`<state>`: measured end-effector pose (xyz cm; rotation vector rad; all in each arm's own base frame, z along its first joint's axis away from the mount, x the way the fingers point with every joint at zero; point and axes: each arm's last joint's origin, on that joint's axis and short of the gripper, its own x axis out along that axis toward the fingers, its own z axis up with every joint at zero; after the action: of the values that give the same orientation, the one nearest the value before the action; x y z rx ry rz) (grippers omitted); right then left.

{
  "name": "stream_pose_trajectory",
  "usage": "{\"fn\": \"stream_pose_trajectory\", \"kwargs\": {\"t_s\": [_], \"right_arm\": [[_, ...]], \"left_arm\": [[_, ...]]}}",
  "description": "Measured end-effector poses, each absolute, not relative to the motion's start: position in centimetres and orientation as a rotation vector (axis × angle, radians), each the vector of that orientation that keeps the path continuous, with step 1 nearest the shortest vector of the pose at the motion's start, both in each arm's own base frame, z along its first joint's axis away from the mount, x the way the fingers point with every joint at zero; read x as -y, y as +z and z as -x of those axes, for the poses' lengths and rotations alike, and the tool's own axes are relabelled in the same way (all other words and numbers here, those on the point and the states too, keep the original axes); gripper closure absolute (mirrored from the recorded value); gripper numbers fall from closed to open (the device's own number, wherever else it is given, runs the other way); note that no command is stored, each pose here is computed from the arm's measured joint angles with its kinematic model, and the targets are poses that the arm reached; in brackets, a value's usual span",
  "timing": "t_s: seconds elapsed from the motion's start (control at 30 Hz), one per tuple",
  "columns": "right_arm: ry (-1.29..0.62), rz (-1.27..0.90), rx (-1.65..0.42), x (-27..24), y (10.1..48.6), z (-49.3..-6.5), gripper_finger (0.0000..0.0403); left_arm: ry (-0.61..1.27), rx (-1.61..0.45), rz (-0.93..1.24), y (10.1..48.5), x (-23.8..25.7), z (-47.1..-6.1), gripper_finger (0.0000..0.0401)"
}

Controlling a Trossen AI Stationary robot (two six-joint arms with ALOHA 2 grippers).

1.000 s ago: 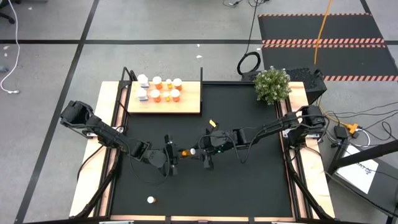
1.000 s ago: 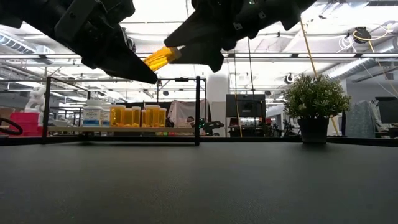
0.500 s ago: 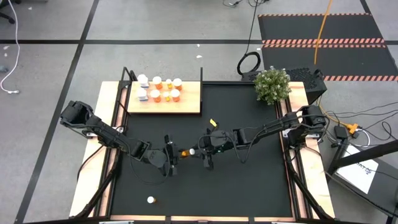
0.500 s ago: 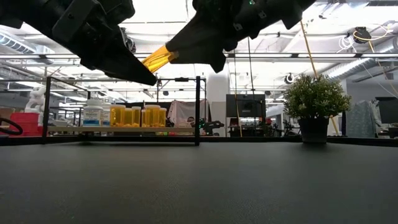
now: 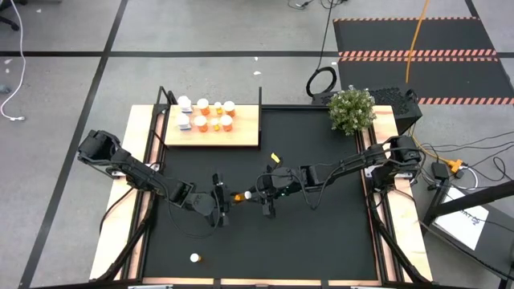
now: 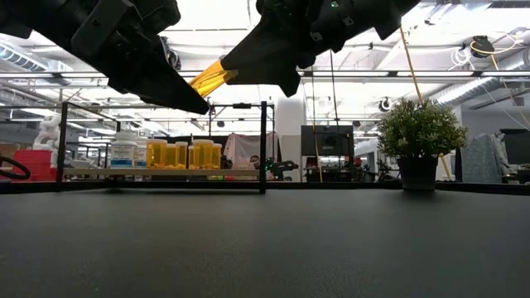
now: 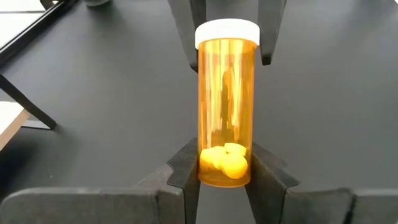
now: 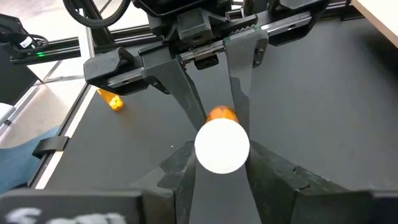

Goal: Pick and place medicine bottles onto shelf by color
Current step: Put the small orange pill bottle on the shelf

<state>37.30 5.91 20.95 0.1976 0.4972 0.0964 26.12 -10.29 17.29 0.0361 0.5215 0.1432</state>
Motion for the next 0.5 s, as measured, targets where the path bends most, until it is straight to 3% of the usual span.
{"fn": "stream_pose_trajectory", "kwargs": {"t_s": [0.27,0.5], "right_arm": [[0.057,-0.165,-0.482,-5.80,21.01,-37.35,0.0250],[0.057,-0.167,-0.481,-5.81,21.03,-37.35,0.0270]], "left_arm": [[0.146,-0.521,-0.033,17.29,10.28,-26.13,0.0301],[0.146,-0.521,-0.033,17.29,10.28,-26.13,0.0299]]}}
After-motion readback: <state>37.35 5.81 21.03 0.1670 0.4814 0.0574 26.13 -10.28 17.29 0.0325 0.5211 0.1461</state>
